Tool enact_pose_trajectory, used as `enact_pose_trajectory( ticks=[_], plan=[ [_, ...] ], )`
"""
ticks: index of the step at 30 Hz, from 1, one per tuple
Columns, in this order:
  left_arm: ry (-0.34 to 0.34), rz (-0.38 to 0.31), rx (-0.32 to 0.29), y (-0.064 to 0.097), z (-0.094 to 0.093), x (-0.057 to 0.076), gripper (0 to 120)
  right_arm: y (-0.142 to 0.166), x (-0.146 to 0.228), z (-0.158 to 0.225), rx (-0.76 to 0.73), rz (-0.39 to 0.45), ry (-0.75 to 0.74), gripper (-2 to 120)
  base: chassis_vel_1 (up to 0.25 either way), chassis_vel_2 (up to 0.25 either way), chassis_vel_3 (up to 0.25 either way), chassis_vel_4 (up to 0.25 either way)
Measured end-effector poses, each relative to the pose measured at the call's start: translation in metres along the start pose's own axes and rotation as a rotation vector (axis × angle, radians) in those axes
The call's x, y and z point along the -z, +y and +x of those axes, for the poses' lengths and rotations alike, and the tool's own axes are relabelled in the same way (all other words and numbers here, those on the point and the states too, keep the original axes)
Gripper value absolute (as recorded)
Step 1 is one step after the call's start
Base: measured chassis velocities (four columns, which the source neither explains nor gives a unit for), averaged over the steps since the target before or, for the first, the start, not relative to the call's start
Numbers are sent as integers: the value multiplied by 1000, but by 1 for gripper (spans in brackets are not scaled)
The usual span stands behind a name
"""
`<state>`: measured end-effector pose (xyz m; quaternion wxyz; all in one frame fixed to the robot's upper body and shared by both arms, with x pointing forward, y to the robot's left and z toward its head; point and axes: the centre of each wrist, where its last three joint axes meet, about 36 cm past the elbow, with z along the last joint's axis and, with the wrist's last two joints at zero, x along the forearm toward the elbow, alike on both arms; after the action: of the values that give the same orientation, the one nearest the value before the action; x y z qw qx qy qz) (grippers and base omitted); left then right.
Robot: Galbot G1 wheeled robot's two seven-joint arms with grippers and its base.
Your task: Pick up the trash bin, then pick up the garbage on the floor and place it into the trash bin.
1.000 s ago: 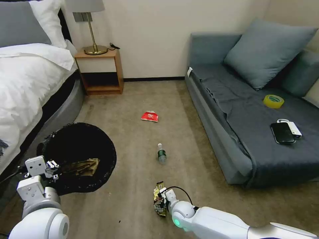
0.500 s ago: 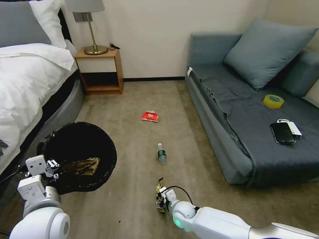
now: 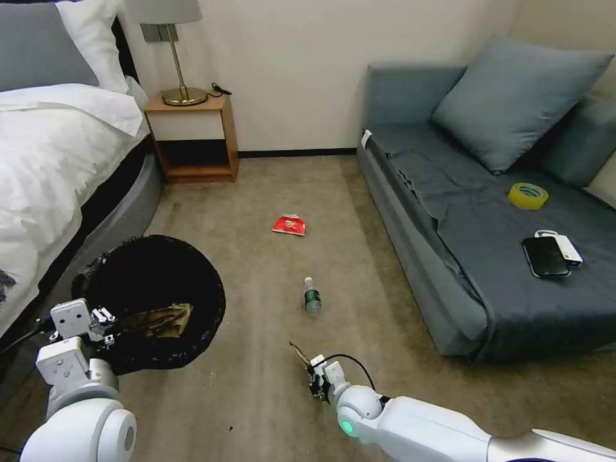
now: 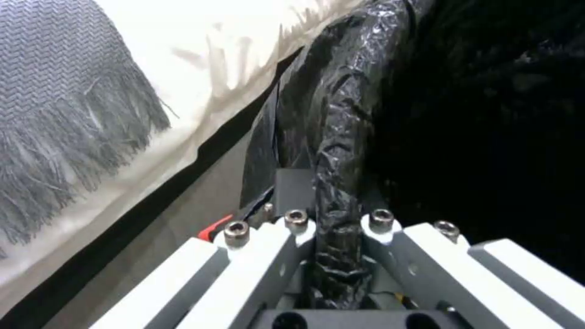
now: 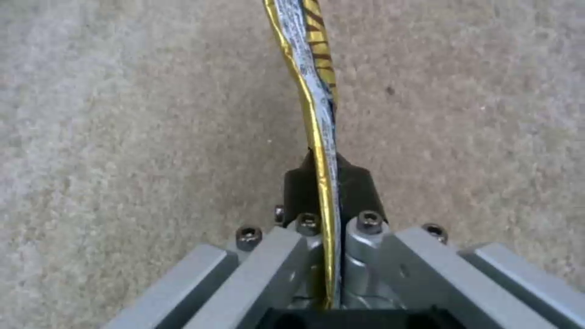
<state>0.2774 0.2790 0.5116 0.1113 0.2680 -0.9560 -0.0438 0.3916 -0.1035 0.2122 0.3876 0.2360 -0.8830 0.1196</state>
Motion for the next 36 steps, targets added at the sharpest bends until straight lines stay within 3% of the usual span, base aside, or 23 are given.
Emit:
enact_pose_trajectory(
  ticks=[5,10,17,19,22,23,27,31,33,36],
  plan=[
    [5,3,-6,-1,0,-1,2,-19,20,18,-20,-23,-70,0,0,0,0,0],
    [37,29,-50,-6,0,-1,2,-49,85,74,-7,-50,-261,0,0,0,0,0],
    [57,29,-65,-11,-4,-6,2,-46,145,134,79,-59,-434,0,0,0,0,0],
    [73,28,-78,-15,-5,-10,2,-21,184,172,170,-94,-530,0,0,0,0,0],
    [94,33,-101,-22,-5,-14,2,33,209,197,313,-116,-547,0,0,0,0,0],
    [94,33,-101,-22,-5,-14,2,33,209,197,313,-116,-547,0,0,0,0,0],
    [116,45,-120,-30,-5,-19,2,92,216,178,398,-89,-504,0,0,0,0,0],
    [122,49,-125,-32,-4,-20,2,113,219,167,414,-75,-500,0,0,0,0,0],
    [126,57,-133,-35,-1,-20,2,137,220,142,384,-26,-486,0,0,0,0,0],
    [121,61,-134,-34,0,-17,2,139,217,139,378,-13,-469,0,0,0,0,0]
  ],
)
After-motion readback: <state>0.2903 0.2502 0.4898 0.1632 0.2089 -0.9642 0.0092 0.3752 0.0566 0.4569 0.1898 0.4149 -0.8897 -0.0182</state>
